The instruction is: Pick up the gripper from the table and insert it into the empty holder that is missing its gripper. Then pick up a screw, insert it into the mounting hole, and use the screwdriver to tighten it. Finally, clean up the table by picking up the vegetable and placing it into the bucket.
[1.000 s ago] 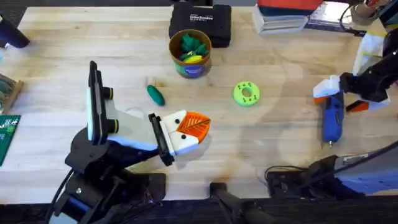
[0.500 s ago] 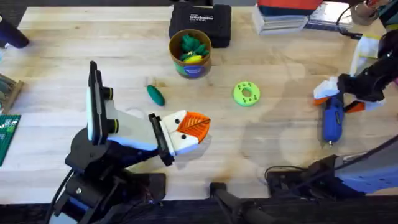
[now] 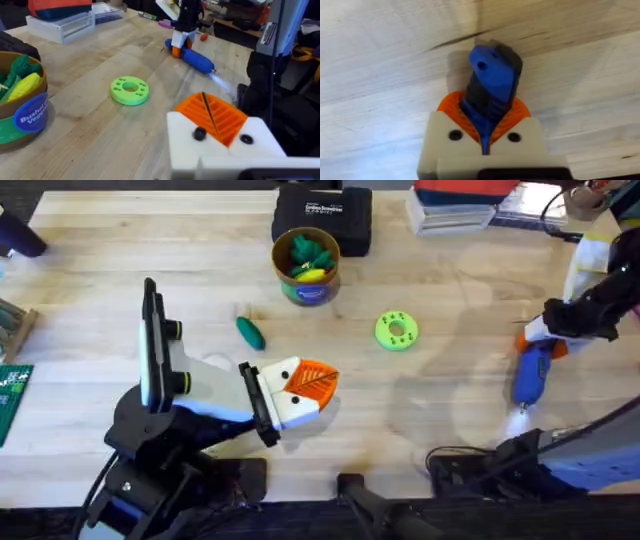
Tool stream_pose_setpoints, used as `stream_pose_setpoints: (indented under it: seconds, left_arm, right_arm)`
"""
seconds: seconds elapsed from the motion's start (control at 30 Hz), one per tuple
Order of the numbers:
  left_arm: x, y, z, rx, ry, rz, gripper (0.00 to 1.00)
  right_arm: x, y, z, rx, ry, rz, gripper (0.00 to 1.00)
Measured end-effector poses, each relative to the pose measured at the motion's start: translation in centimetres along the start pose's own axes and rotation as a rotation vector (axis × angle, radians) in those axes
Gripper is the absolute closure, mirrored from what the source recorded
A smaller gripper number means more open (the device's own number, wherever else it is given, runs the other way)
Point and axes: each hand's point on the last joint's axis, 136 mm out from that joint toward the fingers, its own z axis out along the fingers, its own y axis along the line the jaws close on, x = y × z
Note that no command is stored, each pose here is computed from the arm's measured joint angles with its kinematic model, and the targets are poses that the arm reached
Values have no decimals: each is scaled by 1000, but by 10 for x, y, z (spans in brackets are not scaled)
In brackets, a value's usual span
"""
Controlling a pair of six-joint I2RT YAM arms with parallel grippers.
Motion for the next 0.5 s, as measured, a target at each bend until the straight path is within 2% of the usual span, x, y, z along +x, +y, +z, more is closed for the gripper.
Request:
stream_pose_setpoints:
  seconds: [0.3,0.4,0.5]
  left_arm:
    - [0,0,0,0,0,0,997]
    - [0,0,0,0,0,0,997]
    - [0,0,0,0,2,-2,997]
  right_arm:
    - [0,2,-6,-6,-15,1,973]
    - [-8,0,-28,15,-114,8,973]
    - [-20,-5,-68,53,-286,48,973]
